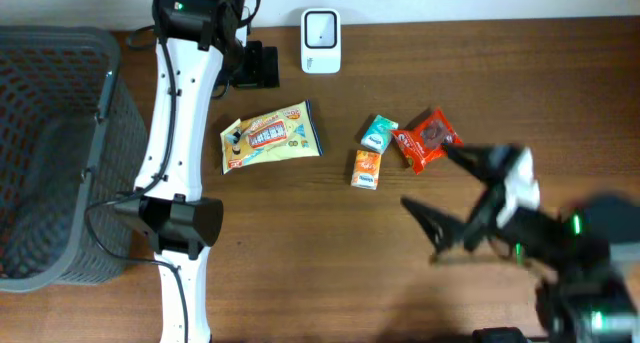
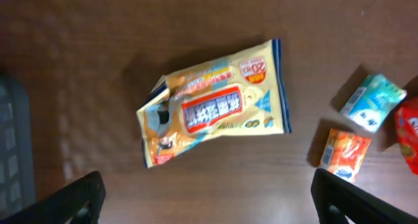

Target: Scan the item barcode

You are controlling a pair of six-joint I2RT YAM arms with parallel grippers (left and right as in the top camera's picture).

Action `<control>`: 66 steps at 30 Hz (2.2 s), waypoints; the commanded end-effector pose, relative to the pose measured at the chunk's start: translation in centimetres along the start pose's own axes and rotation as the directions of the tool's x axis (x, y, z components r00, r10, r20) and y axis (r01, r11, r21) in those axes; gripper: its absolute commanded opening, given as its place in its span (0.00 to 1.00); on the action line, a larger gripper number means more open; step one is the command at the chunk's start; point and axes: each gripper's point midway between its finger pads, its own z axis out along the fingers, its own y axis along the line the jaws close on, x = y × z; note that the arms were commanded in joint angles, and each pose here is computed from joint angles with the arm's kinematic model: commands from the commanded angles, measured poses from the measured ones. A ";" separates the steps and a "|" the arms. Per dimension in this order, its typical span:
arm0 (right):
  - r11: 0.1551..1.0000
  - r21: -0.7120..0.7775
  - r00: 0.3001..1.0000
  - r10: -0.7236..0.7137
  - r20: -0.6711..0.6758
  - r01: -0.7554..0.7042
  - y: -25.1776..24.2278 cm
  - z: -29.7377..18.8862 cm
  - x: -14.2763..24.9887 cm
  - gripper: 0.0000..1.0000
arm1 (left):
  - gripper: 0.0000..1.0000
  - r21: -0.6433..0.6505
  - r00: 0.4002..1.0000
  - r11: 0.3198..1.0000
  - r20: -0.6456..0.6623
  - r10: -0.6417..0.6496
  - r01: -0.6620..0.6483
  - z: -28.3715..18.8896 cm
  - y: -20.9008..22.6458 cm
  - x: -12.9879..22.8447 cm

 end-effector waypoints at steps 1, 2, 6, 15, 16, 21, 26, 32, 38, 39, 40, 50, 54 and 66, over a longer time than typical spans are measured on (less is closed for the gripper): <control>0.842 -0.496 0.977 0.167 -0.134 -0.212 2.4 2.6 -0.5 0.98 | 1.00 -0.016 1.000 1.000 0.000 0.001 -0.001 0.2 0.3 -0.1; 0.760 -0.578 0.954 0.234 -0.186 -0.299 1.6 3.5 0.6 0.98 | 0.83 -0.017 1.000 1.000 0.000 0.002 -0.002 0.2 0.3 -0.1; 0.673 0.183 0.607 0.731 -0.313 -0.716 -9.5 12.4 11.5 0.38 | 0.54 -0.018 1.000 1.000 -0.003 0.002 -0.002 0.4 0.3 -0.1; 0.672 0.357 0.527 0.735 -0.426 -0.649 -13.7 28.5 21.7 0.04 | 0.00 -0.042 0.998 0.999 -0.058 0.001 -0.003 2.9 0.5 0.2; 0.687 0.325 0.549 0.720 -0.425 -0.650 -13.5 29.8 22.5 0.04 | 0.00 -0.096 0.999 0.995 -0.045 -0.027 0.022 2.9 1.4 0.0; 0.740 0.337 0.625 0.672 -0.397 -0.582 -12.5 33.1 25.2 0.04 | 0.00 -0.137 0.998 0.990 -0.032 -0.046 0.041 2.9 2.1 -0.1; 0.708 0.444 0.617 0.702 -0.355 -0.550 -12.3 34.5 29.1 0.04 | 0.00 -0.137 0.998 0.990 -0.032 -0.046 0.041 2.9 2.1 -0.1; 0.609 0.678 0.526 0.766 -0.369 -0.411 -16.2 29.7 34.9 0.04 | 0.00 -0.142 0.997 0.989 -0.056 -0.045 0.036 3.5 2.2 0.3; 0.507 0.726 0.458 0.839 -0.294 -0.465 -17.0 27.9 32.6 0.04 | 0.00 0.156 0.972 0.986 -0.218 0.088 -0.054 11.4 -3.0 3.2; 0.504 0.730 0.450 0.842 -0.297 -0.462 -16.9 27.7 32.8 0.04 | 0.00 0.167 0.970 0.984 -0.225 0.093 -0.055 13.2 -3.3 3.6; 0.504 0.718 0.439 0.846 -0.301 -0.479 -16.7 27.9 32.7 0.04 | 0.00 0.163 0.969 0.985 -0.230 0.092 -0.055 14.6 -3.1 4.0; 0.458 0.799 0.447 0.852 -0.271 -0.389 -18.7 25.6 33.7 0.04 | 0.00 -0.465 0.998 0.885 -0.037 -0.054 0.030 13.0 9.0 0.4; 0.458 0.800 0.450 0.852 -0.269 -0.387 -18.7 25.6 33.7 0.04 | 0.00 0.130 0.991 0.988 -0.119 -0.065 0.081 8.5 -1.7 0.1; 0.490 0.779 0.484 0.830 -0.278 -0.392 -18.3 25.2 29.9 0.04 | 0.00 -0.360 0.963 0.920 -0.152 -0.225 0.158 15.8 10.5 3.7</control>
